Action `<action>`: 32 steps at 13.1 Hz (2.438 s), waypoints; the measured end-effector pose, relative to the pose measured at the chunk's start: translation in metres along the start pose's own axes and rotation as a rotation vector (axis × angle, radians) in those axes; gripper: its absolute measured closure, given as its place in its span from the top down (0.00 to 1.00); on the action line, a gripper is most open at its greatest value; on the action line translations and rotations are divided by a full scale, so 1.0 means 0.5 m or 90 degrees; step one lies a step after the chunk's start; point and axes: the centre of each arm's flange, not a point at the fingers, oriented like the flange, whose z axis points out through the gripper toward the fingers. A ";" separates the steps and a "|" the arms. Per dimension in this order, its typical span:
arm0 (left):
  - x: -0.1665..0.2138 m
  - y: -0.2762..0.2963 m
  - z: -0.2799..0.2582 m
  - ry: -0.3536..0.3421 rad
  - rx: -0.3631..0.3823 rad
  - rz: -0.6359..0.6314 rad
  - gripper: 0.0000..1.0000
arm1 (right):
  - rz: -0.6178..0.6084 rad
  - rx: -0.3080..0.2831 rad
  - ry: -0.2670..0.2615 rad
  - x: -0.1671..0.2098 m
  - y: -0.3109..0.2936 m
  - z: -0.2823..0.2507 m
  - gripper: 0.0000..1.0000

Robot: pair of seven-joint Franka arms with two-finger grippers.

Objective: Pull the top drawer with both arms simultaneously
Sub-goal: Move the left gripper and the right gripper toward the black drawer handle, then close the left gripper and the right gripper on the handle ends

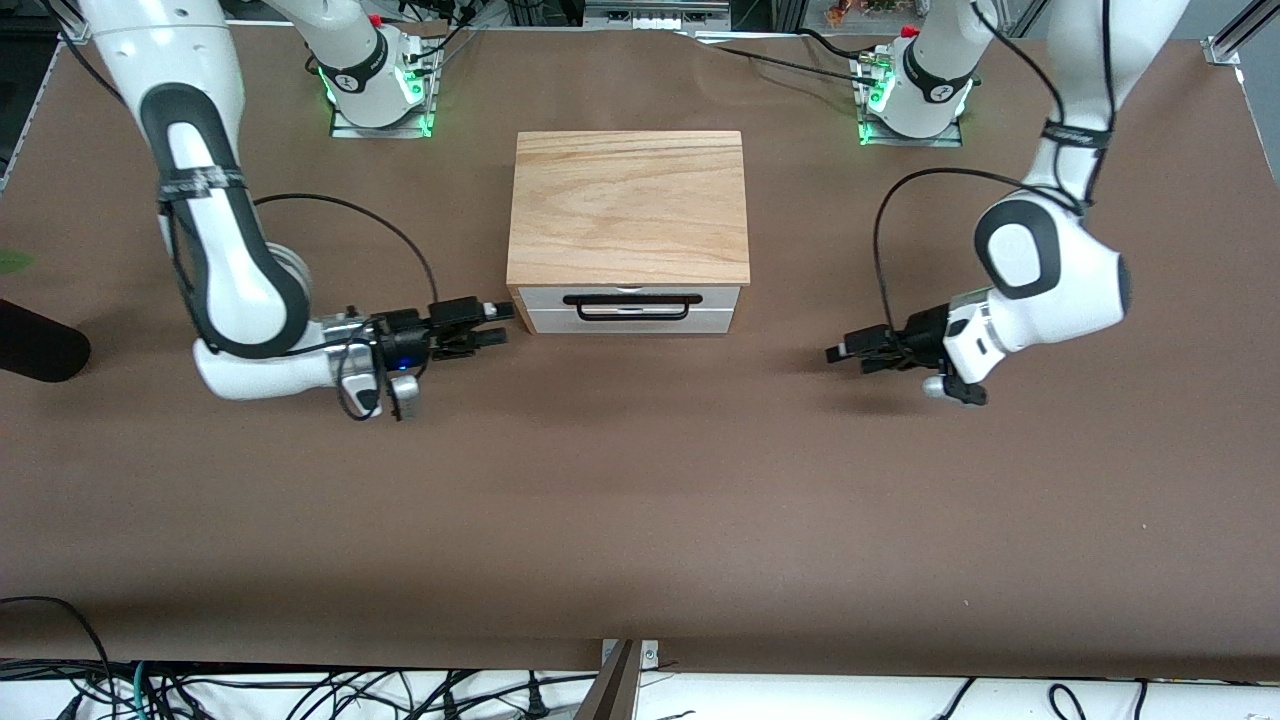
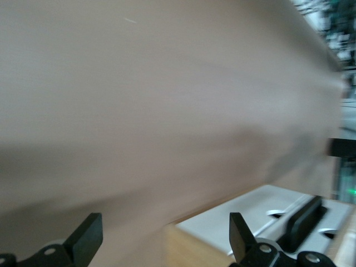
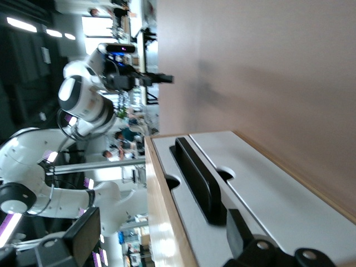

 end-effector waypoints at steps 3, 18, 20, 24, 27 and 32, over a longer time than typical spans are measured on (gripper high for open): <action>-0.041 0.015 0.127 0.021 -0.113 0.005 1.00 | -0.025 0.060 0.041 -0.033 0.043 0.063 1.00; -0.130 0.102 0.301 0.030 -0.382 0.026 0.78 | -0.009 0.124 0.102 -0.085 0.125 0.186 0.65; -0.149 0.114 0.326 0.024 -0.387 0.035 0.66 | -0.005 0.123 0.101 -0.087 0.135 0.189 0.61; -0.165 0.079 0.342 0.030 -0.378 0.051 0.54 | -0.005 0.121 0.101 -0.091 0.152 0.192 0.28; -0.165 0.077 0.343 0.032 -0.378 0.051 0.51 | -0.016 0.124 0.105 -0.092 0.158 0.193 0.18; -0.165 0.083 0.340 0.031 -0.388 0.052 0.32 | -0.018 0.124 0.105 -0.091 0.158 0.193 0.18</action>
